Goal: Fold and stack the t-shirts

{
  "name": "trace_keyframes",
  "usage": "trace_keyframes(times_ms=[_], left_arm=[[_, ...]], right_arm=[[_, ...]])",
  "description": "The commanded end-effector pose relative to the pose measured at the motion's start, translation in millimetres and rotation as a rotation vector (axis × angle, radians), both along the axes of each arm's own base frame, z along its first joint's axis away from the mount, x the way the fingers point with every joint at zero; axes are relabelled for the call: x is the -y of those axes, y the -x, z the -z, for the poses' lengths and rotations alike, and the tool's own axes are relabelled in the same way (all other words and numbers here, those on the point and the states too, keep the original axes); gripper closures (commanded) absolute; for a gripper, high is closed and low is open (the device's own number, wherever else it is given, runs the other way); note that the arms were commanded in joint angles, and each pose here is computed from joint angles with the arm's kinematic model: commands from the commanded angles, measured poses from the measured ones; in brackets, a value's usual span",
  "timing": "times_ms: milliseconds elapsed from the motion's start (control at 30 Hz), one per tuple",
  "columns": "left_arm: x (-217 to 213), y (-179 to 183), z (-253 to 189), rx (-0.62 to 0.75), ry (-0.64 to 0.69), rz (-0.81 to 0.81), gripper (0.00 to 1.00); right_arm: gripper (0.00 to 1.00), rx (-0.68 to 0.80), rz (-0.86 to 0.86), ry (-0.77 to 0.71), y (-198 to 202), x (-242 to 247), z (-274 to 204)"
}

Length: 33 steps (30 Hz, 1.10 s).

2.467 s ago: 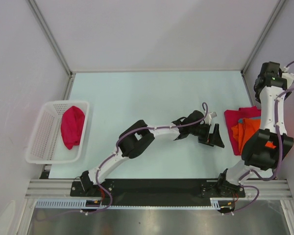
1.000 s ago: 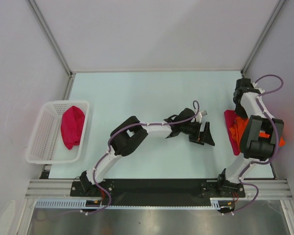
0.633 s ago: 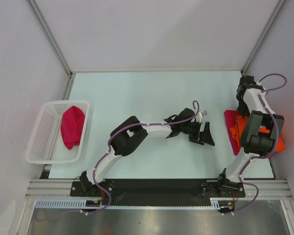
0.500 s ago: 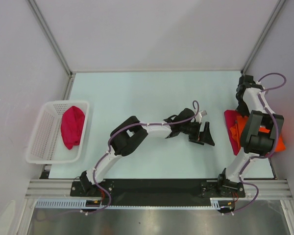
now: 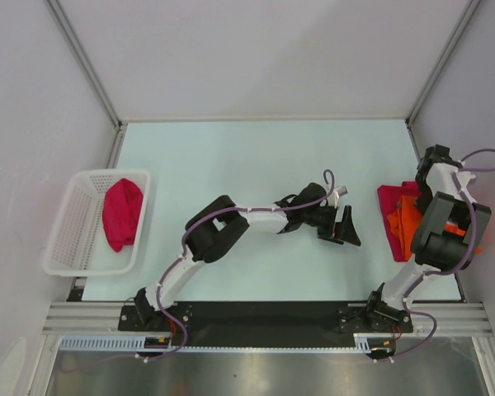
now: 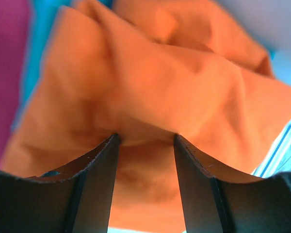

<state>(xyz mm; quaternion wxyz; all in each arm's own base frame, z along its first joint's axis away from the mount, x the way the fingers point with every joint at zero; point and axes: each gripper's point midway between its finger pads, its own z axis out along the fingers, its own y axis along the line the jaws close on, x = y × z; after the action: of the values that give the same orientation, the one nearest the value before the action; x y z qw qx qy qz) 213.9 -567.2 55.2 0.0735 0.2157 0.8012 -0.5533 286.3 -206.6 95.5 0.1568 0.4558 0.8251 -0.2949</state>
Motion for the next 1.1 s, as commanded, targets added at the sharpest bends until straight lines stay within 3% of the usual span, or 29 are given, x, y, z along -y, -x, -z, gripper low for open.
trace_keyframes(times_ms=[0,200,433,600,1067], left_arm=[[-19.9,-0.5,23.7,-0.002,-0.091,-0.023,0.0],[-27.5,-4.0,19.1,0.019,-0.103,-0.037,0.0],[-26.8,-4.8,20.6,0.011,-0.108,-0.043,0.0],[-29.0,-4.6,19.4,0.019,-0.118,-0.049,0.0],[-42.0,-1.9,15.3,0.028,-0.126,-0.053,0.0]], right_arm=[[0.47,0.039,0.076,-0.03,9.2,4.8,17.0],[0.48,0.009,0.057,-0.051,0.0,3.9,31.0],[0.48,0.153,-0.038,0.068,-34.6,-7.6,-51.5],[0.47,0.228,-0.061,0.149,-37.8,-8.4,-98.8],[0.47,0.167,0.075,0.117,-20.5,22.6,-48.2]])
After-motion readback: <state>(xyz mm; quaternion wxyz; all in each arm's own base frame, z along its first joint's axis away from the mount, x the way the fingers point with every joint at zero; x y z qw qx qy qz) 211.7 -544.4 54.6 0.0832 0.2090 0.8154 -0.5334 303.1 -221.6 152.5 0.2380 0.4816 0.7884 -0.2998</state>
